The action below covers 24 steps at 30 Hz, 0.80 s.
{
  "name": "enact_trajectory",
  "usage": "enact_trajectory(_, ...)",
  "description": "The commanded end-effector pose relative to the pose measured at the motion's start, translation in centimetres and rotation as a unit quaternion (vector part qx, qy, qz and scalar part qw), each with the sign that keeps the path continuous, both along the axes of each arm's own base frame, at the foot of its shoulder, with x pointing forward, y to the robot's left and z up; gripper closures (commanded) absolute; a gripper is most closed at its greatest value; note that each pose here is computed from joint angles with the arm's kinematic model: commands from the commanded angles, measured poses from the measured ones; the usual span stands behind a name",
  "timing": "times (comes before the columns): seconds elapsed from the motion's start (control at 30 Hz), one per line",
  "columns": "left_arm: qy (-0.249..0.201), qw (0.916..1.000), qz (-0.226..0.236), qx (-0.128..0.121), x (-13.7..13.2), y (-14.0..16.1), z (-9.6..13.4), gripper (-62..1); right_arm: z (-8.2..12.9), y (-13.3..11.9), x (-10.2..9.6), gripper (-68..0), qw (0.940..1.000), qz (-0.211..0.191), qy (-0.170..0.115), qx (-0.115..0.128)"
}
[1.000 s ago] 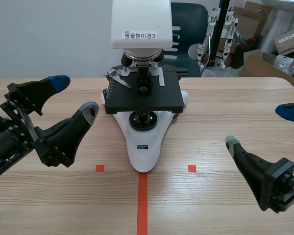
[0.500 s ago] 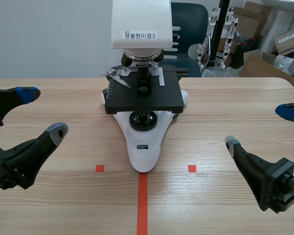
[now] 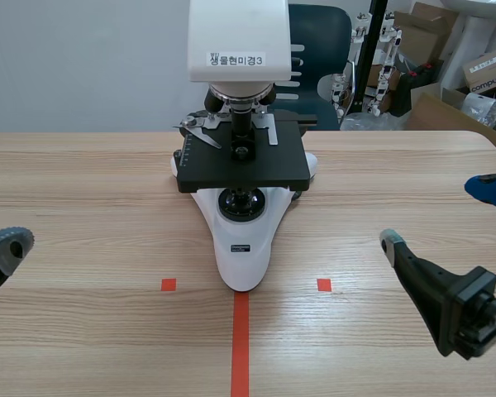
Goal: Point at the objective lens
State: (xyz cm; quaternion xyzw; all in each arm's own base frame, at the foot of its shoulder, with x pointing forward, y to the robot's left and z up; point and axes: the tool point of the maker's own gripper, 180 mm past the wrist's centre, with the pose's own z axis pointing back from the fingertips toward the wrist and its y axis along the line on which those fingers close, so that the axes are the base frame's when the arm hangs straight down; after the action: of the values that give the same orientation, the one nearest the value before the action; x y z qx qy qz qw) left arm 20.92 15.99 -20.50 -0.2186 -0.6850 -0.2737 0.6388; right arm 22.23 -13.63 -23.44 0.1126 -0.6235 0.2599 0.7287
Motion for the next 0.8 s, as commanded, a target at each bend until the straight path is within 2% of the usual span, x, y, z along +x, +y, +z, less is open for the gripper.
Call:
enact_trajectory(0.0,-0.008,0.9999,0.009,-0.01,-0.2,-0.4,0.8,-62.3,0.9,0.0,0.4,-67.9,0.9999,0.002,-0.015,0.006)
enact_trajectory(0.1,-0.008,0.9998,0.015,0.011,-0.8,-1.1,1.2,-62.3,0.8,0.0,0.4,-67.9,0.9999,0.002,-0.014,0.006)
enact_trajectory(0.33,0.004,0.9989,0.027,0.038,-1.0,-2.9,1.6,-62.3,0.9,0.0,0.4,-67.9,0.9999,0.002,-0.014,0.006)
enact_trajectory(0.53,0.007,0.9988,0.022,0.043,-0.8,-4.1,2.5,-62.3,0.9,0.0,0.4,-67.9,0.9999,0.002,-0.014,0.006)
enact_trajectory(0.77,0.011,0.9962,0.035,0.079,0.9,-4.1,2.4,-62.3,0.9,0.0,0.4,-67.9,0.9999,0.002,-0.014,0.006)
